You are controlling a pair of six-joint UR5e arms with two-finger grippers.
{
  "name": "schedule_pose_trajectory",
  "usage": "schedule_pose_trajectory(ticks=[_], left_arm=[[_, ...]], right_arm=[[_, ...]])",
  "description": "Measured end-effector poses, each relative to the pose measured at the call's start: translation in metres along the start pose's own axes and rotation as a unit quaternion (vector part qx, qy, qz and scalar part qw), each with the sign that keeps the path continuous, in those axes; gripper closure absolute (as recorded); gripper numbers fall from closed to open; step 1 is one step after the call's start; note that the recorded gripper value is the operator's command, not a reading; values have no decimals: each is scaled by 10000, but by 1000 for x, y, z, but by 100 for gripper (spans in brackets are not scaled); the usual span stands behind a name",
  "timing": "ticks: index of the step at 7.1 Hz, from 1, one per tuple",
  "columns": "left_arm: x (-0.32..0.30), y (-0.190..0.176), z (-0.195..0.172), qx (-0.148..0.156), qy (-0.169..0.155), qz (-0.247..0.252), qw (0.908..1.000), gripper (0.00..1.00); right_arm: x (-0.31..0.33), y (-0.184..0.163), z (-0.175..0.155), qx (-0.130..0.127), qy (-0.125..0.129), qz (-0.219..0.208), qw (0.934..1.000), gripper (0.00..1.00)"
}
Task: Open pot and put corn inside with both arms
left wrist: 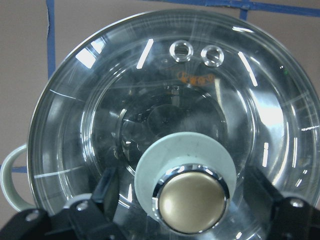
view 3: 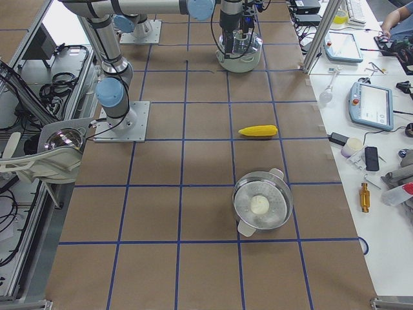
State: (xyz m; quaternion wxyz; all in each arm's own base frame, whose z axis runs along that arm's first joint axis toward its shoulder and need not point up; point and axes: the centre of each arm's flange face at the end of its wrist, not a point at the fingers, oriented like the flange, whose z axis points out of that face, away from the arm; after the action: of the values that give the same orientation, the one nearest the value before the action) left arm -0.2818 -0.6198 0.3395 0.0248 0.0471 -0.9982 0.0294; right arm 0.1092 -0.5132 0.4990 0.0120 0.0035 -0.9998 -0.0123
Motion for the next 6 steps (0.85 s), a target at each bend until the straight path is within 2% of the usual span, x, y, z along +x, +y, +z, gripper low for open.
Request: schedule_pose_trajectory(ticks=[1,2,3,4,6], left_arm=[[0,1,1,-28,10,-13,10000,89],[0,2,2,-69,12,-19,10000,96],[0,3,2,-88,34,-12,10000,96],[0,4,-4,-61,69,9,10000,100],[-4,5,-45,108,183,32,9998,100]], right_arm=[[10,-4,1,11,-4,238,9997,0],[32,-12,4,49,-19,454,9990,0],[60,-27,13,120,-17,577,9983,0],[92,-48,31,181,5,584,9981,0],[139,-85,76,196,39,514,9985,0]])
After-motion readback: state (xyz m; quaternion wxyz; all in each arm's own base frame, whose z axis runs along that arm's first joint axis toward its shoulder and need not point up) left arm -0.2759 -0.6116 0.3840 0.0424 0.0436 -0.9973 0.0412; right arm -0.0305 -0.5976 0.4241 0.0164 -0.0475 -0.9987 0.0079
